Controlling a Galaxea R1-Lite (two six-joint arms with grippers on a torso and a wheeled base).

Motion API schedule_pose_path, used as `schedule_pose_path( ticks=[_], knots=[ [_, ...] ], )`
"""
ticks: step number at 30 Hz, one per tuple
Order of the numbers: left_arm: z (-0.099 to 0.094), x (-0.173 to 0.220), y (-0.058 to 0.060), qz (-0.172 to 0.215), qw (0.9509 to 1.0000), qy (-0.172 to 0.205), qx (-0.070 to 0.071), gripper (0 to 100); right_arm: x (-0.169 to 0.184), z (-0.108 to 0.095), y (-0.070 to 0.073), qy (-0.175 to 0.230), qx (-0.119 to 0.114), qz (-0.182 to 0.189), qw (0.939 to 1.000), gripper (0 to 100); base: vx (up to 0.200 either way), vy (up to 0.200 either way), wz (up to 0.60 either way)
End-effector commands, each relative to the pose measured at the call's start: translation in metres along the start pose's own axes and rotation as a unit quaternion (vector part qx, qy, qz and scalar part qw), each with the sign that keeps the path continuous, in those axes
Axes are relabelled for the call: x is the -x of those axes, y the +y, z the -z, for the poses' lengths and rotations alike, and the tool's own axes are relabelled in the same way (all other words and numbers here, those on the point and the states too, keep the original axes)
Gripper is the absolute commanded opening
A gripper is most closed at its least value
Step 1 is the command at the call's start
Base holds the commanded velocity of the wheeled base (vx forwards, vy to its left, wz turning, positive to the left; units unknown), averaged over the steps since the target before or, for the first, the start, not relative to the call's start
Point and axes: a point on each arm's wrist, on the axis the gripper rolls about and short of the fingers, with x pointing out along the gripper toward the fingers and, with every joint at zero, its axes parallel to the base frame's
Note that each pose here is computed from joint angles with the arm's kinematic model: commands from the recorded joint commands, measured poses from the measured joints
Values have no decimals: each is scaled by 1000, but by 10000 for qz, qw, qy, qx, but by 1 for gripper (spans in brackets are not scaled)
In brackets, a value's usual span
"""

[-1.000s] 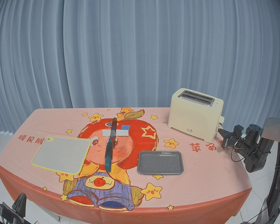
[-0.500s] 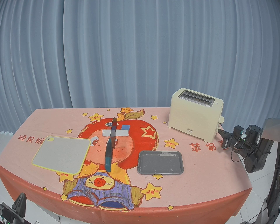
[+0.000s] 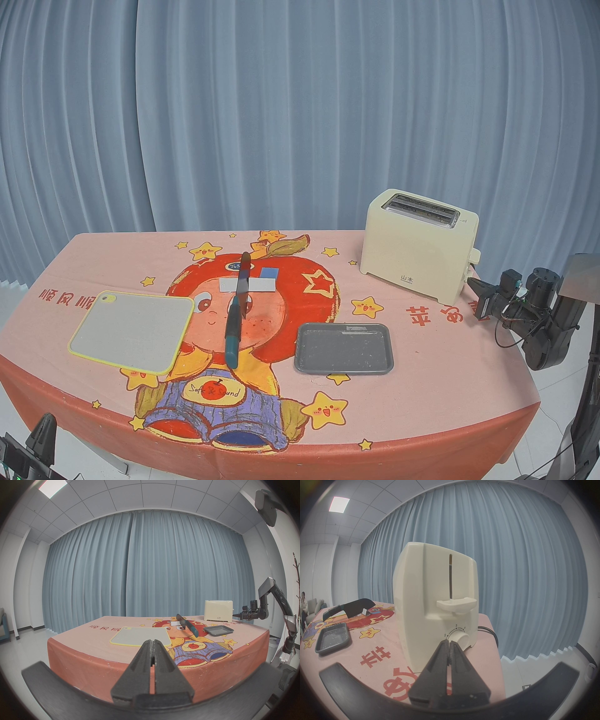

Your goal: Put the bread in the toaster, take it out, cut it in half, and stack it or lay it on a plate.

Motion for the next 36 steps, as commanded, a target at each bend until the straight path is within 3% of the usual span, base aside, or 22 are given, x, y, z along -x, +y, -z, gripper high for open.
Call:
schedule_pose_path(
  ticks=[1,36],
  knots=[
    [5,-1,0,5,10000,92,1,0,0,3,0,44,-17,8,10000,0,0,0,0],
    [5,-1,0,-2,10000,92,1,0,4,0,2,36,11,-7,10000,0,0,0,0]
  ],
)
